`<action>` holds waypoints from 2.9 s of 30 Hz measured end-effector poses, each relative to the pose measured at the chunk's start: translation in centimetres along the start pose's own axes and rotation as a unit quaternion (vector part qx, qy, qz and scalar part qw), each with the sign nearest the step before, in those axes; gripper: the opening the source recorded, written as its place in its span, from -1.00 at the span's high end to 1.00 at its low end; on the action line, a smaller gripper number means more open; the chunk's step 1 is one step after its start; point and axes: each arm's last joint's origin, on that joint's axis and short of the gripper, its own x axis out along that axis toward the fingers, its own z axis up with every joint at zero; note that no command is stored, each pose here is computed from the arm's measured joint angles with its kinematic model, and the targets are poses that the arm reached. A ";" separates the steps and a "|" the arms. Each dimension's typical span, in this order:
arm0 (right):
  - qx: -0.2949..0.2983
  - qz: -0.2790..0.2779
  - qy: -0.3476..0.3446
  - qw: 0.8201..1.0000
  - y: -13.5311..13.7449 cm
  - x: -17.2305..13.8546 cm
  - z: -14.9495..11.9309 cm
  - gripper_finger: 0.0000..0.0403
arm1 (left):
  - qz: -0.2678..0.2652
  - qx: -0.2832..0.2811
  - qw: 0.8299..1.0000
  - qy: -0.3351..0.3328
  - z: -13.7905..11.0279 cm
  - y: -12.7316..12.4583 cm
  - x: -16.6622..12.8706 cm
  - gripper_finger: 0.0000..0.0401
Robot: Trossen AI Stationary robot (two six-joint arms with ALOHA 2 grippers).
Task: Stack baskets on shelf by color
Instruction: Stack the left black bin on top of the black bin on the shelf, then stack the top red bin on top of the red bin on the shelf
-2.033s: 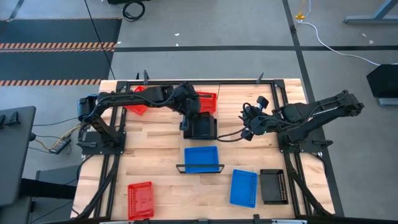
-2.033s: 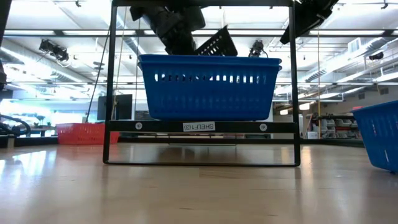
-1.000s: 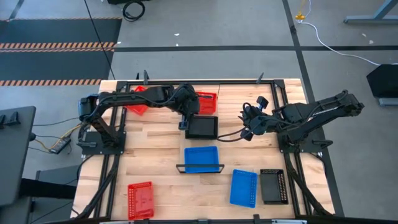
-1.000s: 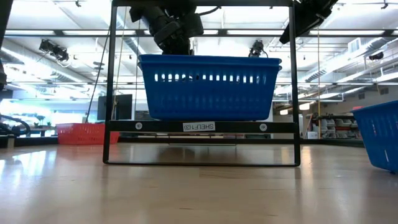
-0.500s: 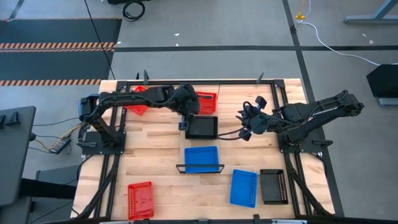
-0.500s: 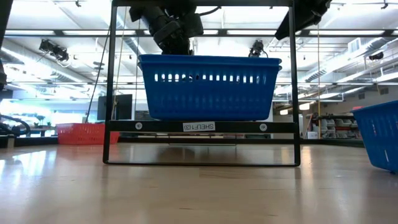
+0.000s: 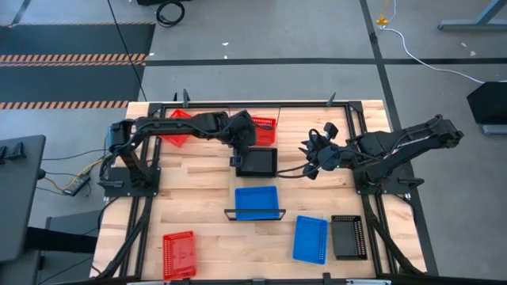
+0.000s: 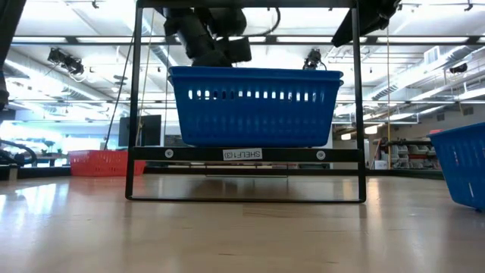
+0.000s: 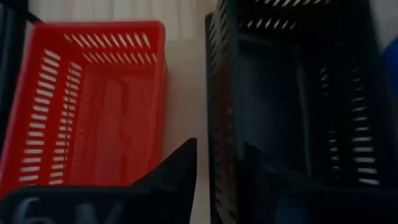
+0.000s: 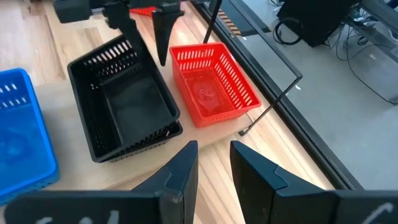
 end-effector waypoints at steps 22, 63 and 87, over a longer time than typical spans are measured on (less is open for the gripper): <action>-0.045 -0.001 0.027 0.999 1.3 1.8 -1.0 0.50 | 0.000 0.000 1.000 0.013 -0.2 0.1 0.6 0.78; -0.064 0.003 0.097 0.993 4.1 5.3 -2.3 0.50 | 0.213 -0.335 0.883 0.250 -11.3 6.3 -11.1 0.09; -0.058 0.002 0.084 0.995 4.1 5.2 -2.1 0.50 | 0.172 -0.404 0.868 0.232 -21.0 8.2 -4.7 -0.06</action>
